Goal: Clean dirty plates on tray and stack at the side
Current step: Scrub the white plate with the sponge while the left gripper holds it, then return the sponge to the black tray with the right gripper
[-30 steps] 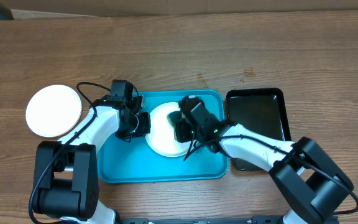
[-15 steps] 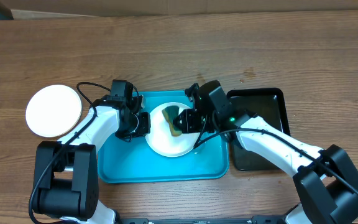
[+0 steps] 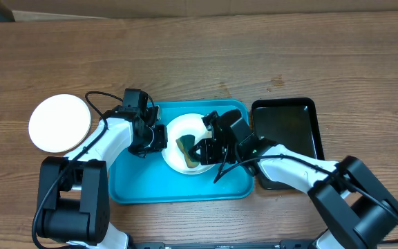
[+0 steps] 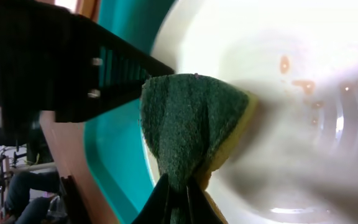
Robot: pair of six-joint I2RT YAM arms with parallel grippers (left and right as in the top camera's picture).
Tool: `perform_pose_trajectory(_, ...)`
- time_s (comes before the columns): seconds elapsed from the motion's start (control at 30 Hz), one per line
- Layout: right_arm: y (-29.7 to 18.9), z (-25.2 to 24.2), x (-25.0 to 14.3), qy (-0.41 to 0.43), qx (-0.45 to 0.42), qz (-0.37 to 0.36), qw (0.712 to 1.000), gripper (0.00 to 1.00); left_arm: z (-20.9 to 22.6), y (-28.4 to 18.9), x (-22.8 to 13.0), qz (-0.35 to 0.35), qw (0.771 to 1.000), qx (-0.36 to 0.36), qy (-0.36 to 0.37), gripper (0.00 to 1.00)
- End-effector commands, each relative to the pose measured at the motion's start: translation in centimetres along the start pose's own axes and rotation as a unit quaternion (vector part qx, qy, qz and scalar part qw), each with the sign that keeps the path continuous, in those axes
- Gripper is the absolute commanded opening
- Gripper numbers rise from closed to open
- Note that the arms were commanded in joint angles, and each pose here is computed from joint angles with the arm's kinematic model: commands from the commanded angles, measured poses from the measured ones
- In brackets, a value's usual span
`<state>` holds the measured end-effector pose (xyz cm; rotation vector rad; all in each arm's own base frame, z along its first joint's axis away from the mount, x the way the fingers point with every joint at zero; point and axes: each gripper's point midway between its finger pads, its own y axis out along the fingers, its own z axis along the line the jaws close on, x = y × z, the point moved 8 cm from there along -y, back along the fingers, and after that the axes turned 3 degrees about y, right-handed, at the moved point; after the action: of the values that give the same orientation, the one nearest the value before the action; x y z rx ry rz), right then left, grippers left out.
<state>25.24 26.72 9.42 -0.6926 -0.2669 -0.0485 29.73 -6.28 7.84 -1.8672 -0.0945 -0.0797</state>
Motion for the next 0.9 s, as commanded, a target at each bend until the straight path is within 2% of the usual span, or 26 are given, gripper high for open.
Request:
perform_pose_trajectory(0.0, 1.2, -1.2, -0.6, 0.006, -0.008, 0.011, 1.0, 0.04, 0.6, 1.5, -1.3, 0.034, 0.999, 0.017, -0.005, 0.04)
perform_pose_trajectory(0.1, 1.4, -1.6, -0.2, -0.015, -0.009, 0.0, 1.0, 0.04, 0.6, 1.5, -1.4, 0.034, 0.999, 0.018, -0.005, 0.04)
perform_pose_trajectory(0.4, -1.2, -4.5, 3.1, 0.023, -0.027, -0.055, 0.998, 0.04, 0.7, 1.5, -1.3, 0.033, 0.999, 0.019, -0.005, 0.04)
perform_pose_trajectory(0.57, -1.6, -5.1, 3.4, 0.021, -0.036, -0.058, 0.997, 0.04, 0.7, 1.5, -1.3, 0.033, 0.999, 0.019, -0.005, 0.04)
perform_pose_trajectory(0.7, -2.7, -3.4, 3.9, 0.006, -0.007, -0.064, 0.998, 0.04, 0.7, 1.5, -1.3, 0.034, 0.999, 0.019, -0.005, 0.04)
perform_pose_trajectory(0.87, -7.6, -0.9, 5.4, -0.007, -0.026, -0.134, 0.991, 0.04, 0.9, 1.5, -1.3, 0.032, 0.999, 0.033, -0.005, 0.04)
